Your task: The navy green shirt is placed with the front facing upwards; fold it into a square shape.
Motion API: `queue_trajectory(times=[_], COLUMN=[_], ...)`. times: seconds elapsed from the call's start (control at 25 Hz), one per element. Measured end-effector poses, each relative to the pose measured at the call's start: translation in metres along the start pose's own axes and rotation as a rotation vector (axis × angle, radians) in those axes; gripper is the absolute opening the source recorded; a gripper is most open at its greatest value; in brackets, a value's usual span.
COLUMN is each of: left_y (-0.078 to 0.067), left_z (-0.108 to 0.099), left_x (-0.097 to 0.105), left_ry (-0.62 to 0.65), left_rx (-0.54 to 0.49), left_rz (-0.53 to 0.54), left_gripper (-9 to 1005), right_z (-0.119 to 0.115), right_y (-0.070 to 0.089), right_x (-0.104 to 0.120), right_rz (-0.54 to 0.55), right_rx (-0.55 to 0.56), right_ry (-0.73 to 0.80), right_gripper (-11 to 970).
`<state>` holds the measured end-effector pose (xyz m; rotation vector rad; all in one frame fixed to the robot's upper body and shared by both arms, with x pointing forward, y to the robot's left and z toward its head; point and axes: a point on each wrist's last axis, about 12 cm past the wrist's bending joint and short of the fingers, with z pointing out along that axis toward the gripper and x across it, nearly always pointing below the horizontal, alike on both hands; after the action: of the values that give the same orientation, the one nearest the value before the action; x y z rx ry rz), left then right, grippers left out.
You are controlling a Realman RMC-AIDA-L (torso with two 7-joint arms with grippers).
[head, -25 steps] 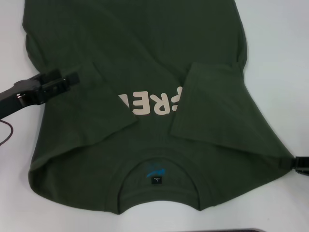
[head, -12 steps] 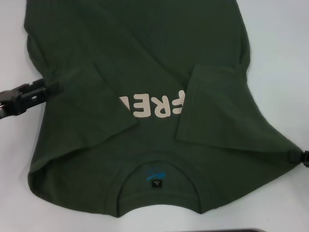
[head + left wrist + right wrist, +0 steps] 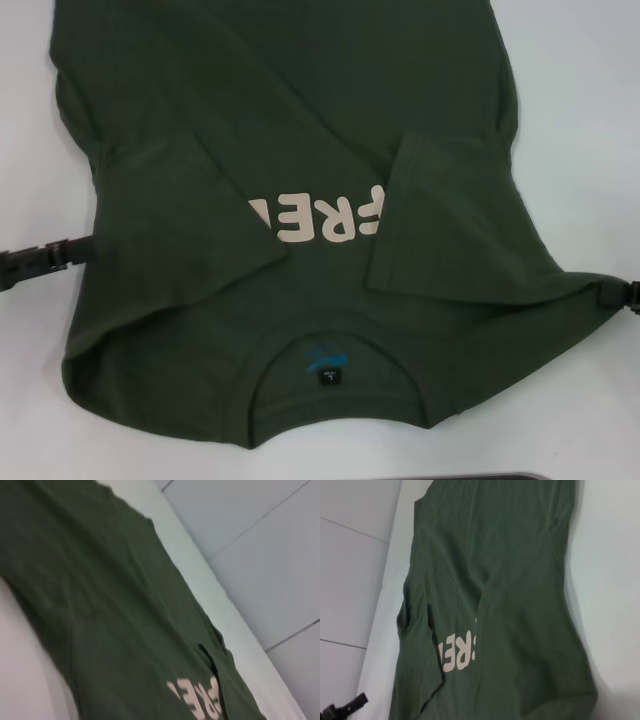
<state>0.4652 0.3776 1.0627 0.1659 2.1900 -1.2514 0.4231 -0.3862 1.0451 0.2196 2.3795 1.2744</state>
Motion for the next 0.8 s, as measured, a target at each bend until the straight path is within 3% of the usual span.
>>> queue_trajectory(times=[0.32, 0.8], left_y=[-0.003, 0.0], left_z=[-0.018, -0.027], left_x=[-0.005, -0.003], left_ry=[0.085, 0.293], left_rx=[-0.015, -0.099], left_rz=[-0.094, -0.214], left_gripper=[881, 876], right_z=[-0.005, -0.006], right_y=[-0.001, -0.002], right_x=[-0.005, -0.009], right_rz=[-0.022, -0.032], right_rx=[0.01, 0.026], right_ry=[-0.015, -0.032], right_gripper=[44, 44])
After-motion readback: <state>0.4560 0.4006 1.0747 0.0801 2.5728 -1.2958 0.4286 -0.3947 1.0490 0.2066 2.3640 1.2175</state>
